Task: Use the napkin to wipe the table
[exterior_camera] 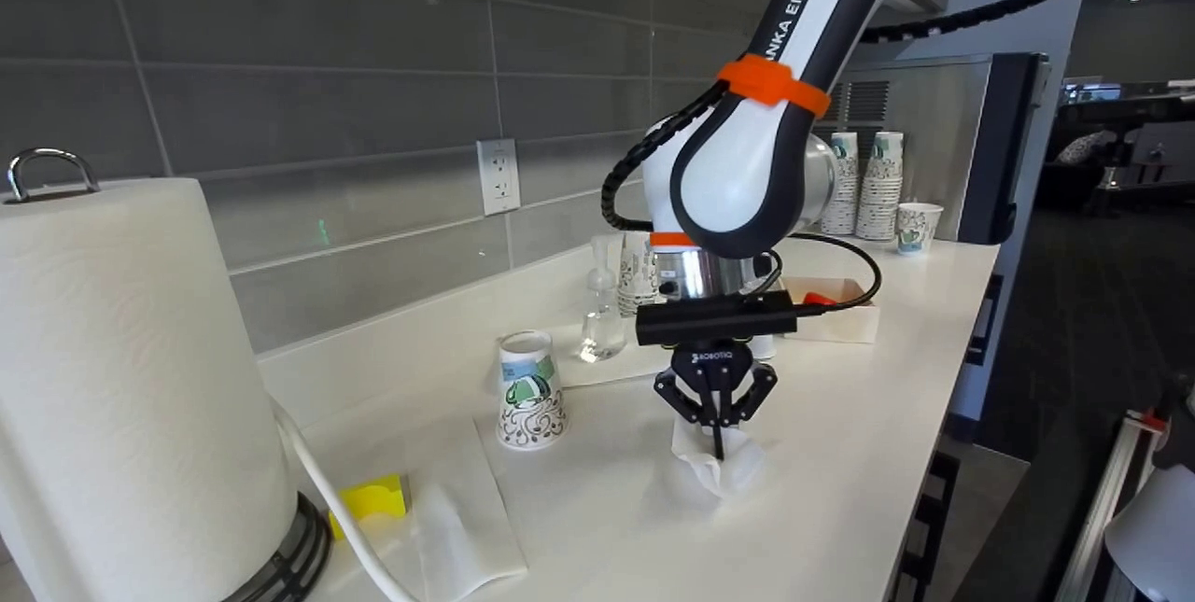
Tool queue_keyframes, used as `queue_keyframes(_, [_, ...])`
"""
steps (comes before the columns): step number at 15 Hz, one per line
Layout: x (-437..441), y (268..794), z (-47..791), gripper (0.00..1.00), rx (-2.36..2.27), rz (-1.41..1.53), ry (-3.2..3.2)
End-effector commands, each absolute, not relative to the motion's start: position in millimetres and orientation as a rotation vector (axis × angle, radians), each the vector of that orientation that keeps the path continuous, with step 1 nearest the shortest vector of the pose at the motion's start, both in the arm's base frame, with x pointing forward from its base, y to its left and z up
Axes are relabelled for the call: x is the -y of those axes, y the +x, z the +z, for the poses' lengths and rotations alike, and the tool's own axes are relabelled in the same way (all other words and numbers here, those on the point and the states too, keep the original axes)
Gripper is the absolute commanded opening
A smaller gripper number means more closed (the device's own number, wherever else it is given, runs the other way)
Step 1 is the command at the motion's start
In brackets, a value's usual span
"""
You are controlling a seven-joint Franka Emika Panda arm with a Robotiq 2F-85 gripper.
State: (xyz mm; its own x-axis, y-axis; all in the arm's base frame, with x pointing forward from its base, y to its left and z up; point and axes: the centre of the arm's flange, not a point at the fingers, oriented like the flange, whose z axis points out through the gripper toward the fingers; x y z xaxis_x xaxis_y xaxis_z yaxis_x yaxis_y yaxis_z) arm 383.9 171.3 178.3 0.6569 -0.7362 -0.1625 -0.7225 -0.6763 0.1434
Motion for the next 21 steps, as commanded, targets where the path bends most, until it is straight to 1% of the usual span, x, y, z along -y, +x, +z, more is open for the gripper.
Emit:
queue_keyframes(1, [-139,367,170,0.00,1.280,-0.332,2.670])
queue_keyframes(6, [-153,358,168,0.00,1.234,-0.405,2.721])
queue_keyframes(15, [-234,363,175,0.00,0.991,-0.442,2.921])
queue_keyframes(18, [-259,358,170,0.00,0.855,-0.516,2.973])
queue_keyframes(21, [-262,349,165,0.00,0.759,-0.622,2.960])
